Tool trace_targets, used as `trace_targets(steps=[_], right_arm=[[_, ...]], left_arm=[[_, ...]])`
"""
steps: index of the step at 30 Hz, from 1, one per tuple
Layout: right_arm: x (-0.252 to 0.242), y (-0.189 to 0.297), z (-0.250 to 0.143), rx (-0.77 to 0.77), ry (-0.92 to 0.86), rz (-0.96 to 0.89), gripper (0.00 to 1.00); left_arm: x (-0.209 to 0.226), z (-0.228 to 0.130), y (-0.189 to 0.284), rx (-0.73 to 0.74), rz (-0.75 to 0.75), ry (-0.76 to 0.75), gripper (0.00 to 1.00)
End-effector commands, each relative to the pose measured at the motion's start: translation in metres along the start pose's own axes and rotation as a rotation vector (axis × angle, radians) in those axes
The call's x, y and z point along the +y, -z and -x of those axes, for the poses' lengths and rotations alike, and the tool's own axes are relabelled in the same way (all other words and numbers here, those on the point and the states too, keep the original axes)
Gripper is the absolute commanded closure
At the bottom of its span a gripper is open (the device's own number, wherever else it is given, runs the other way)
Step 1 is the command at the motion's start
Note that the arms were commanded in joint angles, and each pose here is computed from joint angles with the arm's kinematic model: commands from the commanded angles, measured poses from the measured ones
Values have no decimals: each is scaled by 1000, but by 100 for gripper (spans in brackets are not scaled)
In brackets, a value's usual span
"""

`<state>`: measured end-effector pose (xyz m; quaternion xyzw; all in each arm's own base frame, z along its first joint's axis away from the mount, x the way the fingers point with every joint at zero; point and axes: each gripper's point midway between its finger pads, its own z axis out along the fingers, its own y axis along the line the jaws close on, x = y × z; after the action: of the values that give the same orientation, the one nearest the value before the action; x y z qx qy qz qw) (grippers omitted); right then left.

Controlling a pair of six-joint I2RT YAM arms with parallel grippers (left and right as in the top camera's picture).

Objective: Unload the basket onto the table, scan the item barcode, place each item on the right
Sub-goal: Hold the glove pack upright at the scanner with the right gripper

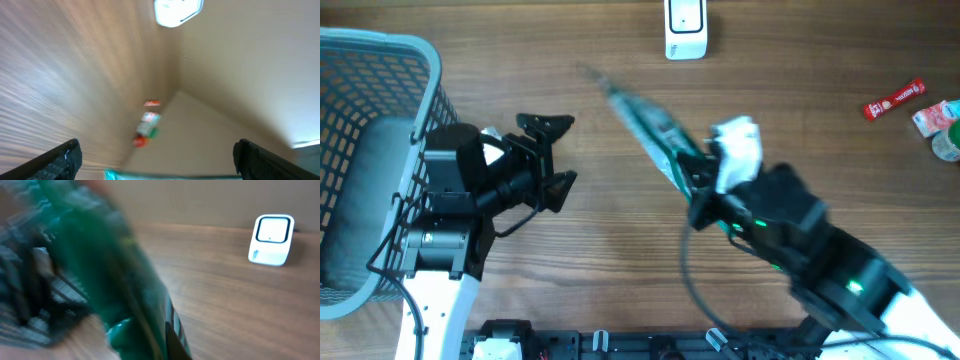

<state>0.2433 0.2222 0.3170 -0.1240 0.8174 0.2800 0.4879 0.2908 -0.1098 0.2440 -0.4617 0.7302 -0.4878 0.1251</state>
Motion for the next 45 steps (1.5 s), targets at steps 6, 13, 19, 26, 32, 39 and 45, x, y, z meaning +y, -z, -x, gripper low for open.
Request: trace_targets(steps=[6, 13, 19, 26, 32, 39, 45], right_arm=[[24, 65, -1, 138, -615, 267, 96], [38, 77, 1, 221, -691, 398, 96], [49, 83, 1, 239, -627, 471, 96], [81, 108, 26, 280, -693, 698, 96], [61, 104, 43, 209, -777, 650, 96], [40, 106, 75, 18, -664, 632, 95], [6, 82, 83, -201, -177, 419, 95]], left_arm=[[95, 25, 22, -142, 443, -338, 0], [88, -12, 5, -30, 446, -790, 0], [91, -10, 7, -183, 586, -1103, 0], [86, -16, 8, -260, 615, -1228, 0], [87, -16, 8, -258, 617, -1228, 0], [87, -16, 8, -258, 617, -1228, 0], [87, -16, 8, -258, 617, -1228, 0]])
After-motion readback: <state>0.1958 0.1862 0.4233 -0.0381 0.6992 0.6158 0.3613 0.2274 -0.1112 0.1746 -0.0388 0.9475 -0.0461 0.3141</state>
